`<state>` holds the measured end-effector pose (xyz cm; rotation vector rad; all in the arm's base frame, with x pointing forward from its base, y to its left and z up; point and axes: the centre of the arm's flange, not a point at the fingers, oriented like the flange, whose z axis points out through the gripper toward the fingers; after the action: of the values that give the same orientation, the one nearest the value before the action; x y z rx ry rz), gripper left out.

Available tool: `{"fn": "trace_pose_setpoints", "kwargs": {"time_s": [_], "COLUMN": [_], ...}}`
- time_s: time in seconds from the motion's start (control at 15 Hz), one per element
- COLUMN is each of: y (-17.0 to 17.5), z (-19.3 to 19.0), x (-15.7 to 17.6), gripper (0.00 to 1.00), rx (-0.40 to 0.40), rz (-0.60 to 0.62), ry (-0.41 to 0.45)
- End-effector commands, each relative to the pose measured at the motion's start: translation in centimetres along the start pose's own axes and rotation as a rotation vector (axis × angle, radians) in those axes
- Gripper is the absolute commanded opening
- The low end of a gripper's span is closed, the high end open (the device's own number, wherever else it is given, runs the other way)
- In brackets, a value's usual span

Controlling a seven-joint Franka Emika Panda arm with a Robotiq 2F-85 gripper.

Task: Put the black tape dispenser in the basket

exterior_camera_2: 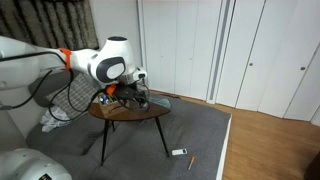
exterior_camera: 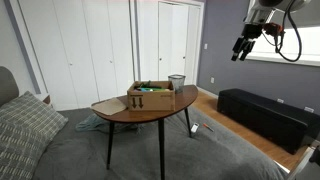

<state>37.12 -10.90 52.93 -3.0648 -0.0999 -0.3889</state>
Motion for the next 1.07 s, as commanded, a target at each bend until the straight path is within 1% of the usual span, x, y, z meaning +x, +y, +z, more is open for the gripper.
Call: {"fn": "trace_pose_setpoints", "kwargs": {"time_s": [0.0, 0.47, 0.53, 0.6, 0.67, 1.0], "y": [0.0, 0.0, -0.6, -2.3, -4.1, -15.3], "z": [0.0, 0.0, 0.1, 0.0, 0.1, 1.0], "x": [0.0, 0.0, 0.8, 2.5, 3.9, 11.2], "gripper": [1.0, 1.0, 1.0, 1.0, 1.0, 1.0], "rx": [0.0, 0.0, 0.011, 0.029, 0.036, 0.127], "rz": [0.0, 0.0, -0.027, -0.091, -0.163, -0.431], "ry": [0.0, 0.0, -0.004, 0.02, 0.018, 0.075]}}
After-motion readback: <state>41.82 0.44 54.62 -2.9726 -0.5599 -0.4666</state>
